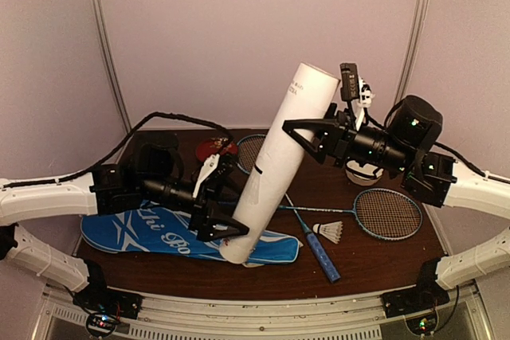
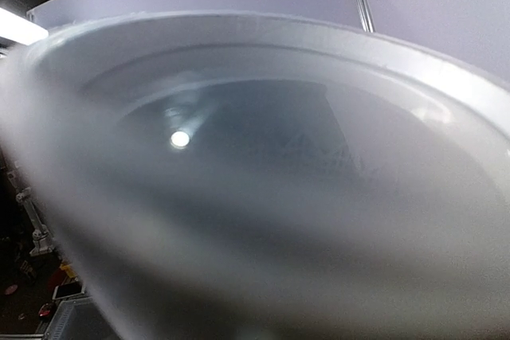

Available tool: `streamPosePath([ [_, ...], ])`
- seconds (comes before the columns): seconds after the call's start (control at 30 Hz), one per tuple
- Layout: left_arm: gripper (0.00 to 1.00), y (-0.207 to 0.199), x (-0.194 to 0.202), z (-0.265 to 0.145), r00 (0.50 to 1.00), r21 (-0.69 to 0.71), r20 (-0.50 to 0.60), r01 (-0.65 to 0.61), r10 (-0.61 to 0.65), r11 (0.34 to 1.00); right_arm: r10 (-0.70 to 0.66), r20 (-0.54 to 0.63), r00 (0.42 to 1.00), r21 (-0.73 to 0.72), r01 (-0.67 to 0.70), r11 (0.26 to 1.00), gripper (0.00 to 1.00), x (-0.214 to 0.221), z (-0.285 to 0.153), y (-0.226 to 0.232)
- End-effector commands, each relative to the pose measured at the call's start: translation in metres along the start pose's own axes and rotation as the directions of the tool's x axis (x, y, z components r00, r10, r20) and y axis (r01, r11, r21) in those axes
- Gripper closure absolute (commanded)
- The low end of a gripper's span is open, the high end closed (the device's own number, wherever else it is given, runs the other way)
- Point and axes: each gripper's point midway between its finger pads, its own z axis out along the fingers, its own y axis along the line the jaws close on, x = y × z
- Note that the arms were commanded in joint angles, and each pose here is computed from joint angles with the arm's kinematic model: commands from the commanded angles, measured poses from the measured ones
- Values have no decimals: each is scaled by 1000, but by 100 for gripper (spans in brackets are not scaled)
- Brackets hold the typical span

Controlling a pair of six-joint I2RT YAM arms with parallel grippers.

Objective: Pack up the badminton gear

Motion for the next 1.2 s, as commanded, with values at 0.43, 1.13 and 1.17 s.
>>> streamPosePath([
  [0.43,2,45,-95,-7,984,-362,155,-24,86,932,17,62,998,223,-30,974,44,7,5,-36],
  [1.13,2,89,-72,27,996,-528,9,-75,94,846,140,135,981,289,-174,941,45,21,11,-42],
  [1.17,3,89,-71,27,995,-530,10,-76,96,845,137,137,981,291,-172,941,45,21,10,-42],
])
